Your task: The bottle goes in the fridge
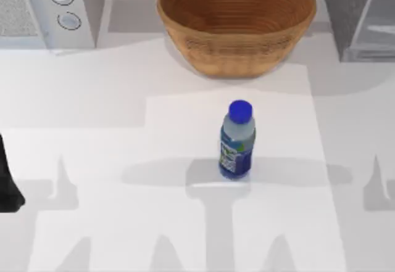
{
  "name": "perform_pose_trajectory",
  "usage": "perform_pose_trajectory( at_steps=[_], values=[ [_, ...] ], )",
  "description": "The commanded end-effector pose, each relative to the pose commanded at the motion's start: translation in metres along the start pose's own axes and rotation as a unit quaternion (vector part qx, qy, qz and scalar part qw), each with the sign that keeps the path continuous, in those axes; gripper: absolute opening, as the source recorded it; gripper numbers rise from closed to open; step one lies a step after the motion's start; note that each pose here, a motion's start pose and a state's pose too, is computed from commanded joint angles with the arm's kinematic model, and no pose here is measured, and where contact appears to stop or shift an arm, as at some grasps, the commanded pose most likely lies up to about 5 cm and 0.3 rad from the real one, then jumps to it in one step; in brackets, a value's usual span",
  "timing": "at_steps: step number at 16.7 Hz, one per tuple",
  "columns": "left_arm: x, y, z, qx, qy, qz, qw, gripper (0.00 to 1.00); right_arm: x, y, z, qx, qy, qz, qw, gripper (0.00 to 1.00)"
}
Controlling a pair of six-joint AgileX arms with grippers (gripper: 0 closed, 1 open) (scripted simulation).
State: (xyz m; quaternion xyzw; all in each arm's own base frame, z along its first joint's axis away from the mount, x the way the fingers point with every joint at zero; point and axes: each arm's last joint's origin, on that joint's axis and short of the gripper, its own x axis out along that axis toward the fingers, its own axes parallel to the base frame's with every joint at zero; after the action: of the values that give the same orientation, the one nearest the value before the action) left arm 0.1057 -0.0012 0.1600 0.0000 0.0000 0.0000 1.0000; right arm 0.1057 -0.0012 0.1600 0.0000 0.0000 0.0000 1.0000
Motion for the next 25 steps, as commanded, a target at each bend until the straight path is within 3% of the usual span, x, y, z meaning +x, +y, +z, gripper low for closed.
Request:
perform_pose_trajectory(
  at_steps=[5,14,20,25],
  values=[
    [0.0,0.0,0.0,0.0,0.0,0.0,1.0,1.0,0.003,0.003,0.006,0.0,-0.007,0.019,1.0,1.0],
    [0.0,0.0,0.0,0.0,0.0,0.0,1.0,1.0,0.055,0.04,0.019,-0.006,0.002,0.149,0.989,1.0],
    [0.0,0.0,0.0,0.0,0.0,0.0,1.0,1.0,0.097,0.088,-0.02,-0.015,0.033,0.252,0.967,1.0],
    [0.0,0.0,0.0,0.0,0.0,0.0,1.0,1.0,0.106,0.125,-0.07,-0.022,0.049,0.328,0.943,1.0]
  ],
)
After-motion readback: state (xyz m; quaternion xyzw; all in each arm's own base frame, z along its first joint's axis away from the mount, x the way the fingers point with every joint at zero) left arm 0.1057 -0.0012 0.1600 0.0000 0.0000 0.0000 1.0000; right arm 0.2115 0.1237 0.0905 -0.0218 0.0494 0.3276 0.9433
